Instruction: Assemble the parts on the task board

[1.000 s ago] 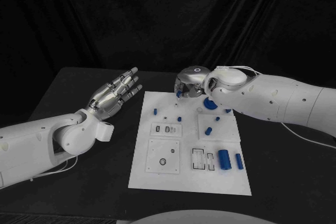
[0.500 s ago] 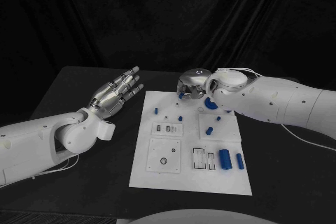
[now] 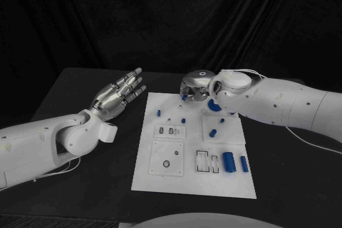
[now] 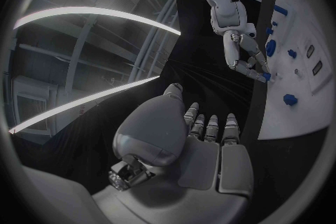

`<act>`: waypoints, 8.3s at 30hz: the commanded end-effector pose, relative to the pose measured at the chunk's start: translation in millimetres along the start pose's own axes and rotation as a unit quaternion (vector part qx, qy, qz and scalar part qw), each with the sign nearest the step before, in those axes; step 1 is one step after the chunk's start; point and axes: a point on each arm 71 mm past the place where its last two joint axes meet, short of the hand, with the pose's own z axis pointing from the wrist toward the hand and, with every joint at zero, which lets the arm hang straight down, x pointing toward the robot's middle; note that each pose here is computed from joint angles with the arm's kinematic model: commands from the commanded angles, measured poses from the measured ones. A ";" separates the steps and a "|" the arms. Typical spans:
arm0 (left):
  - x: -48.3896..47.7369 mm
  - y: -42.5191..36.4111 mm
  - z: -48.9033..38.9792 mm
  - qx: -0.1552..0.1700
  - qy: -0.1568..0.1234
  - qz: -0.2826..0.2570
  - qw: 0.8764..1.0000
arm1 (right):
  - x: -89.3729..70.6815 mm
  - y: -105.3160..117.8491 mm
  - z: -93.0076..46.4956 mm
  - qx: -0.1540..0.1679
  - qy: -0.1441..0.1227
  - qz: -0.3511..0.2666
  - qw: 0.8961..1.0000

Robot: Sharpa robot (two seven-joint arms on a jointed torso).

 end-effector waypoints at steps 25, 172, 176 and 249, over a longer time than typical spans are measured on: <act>3.9 1.3 3.6 -0.005 0.018 -0.008 1.000 | 9.5 -1.6 4.3 0.020 0.019 0.002 1.000; -5.7 3.7 -0.6 -0.034 0.020 -0.011 0.999 | 16.5 -26.7 -79.7 0.057 -0.012 0.046 0.997; -4.7 4.6 0.8 -0.036 0.023 -0.012 0.999 | 15.2 -16.5 -68.9 0.042 -0.009 0.045 0.998; -1.1 8.8 7.0 -0.044 0.034 -0.017 0.998 | 15.4 25.5 -16.3 -0.006 0.023 0.038 0.999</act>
